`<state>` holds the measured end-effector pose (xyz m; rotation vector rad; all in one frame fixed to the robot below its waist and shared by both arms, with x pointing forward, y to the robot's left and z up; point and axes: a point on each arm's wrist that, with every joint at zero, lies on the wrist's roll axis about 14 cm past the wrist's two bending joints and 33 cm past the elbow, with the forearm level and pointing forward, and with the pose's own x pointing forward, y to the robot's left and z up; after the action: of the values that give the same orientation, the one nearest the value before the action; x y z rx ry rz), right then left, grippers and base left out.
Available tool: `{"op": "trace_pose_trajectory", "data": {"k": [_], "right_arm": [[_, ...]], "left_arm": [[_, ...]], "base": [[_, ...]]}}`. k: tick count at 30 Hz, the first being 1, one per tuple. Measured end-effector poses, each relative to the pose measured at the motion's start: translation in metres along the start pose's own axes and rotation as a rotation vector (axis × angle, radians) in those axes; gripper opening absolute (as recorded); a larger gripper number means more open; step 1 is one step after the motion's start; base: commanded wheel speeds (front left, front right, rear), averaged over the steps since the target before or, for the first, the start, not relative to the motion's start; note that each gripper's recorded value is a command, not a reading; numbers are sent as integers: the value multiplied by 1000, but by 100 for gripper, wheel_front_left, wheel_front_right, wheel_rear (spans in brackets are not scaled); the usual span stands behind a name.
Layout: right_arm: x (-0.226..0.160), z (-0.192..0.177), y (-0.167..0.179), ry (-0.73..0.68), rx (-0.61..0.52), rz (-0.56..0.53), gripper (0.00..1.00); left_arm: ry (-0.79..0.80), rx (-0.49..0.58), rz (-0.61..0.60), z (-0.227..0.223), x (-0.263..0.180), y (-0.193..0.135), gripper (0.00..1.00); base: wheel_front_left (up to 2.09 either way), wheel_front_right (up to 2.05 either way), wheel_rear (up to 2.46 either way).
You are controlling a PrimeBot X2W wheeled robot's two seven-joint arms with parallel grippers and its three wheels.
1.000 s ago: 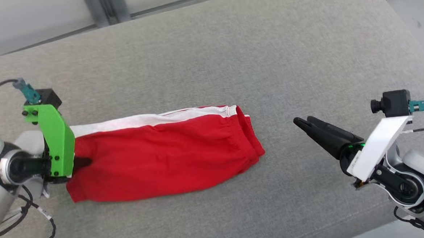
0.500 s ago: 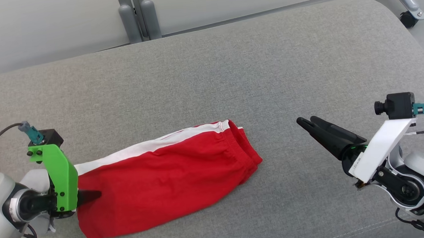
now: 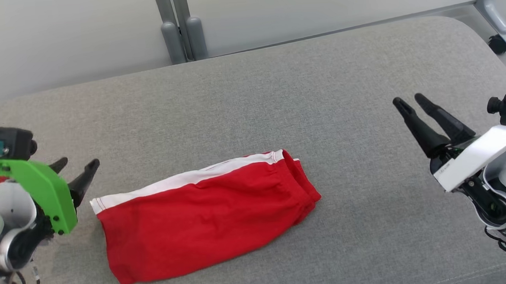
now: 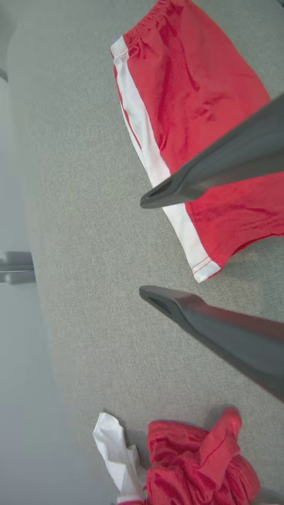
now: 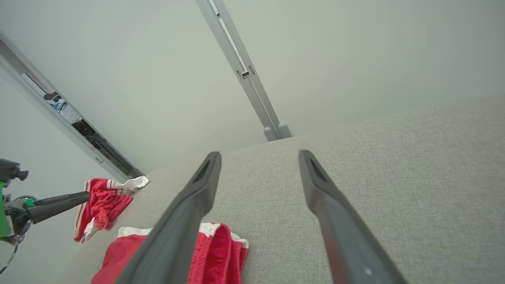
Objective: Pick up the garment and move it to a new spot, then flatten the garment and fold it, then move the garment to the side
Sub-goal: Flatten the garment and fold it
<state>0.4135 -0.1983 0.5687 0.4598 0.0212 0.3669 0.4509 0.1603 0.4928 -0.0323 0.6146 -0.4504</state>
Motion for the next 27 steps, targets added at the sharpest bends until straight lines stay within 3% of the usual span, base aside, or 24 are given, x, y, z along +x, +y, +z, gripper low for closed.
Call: {"op": "trace_pose_trajectory", "data": {"k": [5, 10, 16, 27], "right_arm": [[4, 17, -2, -125, -77, -29, 100], [-5, 3, 1, -172, -97, -66, 100], [-26, -11, -3, -199, -141, -140, 100], [-47, -33, -4, -199, -209, -238, 100]], "left_arm": [[-279, 2, 107, 22, -24, 14, 100], [-512, -72, 187, 27, -48, 19, 100], [-602, -231, 274, 6, -66, 20, 100], [-735, -162, 343, -21, -93, 2, 100]], "base": [[0, 0, 0], [0, 0, 0], [0, 0, 0], [0, 0, 0]]}}
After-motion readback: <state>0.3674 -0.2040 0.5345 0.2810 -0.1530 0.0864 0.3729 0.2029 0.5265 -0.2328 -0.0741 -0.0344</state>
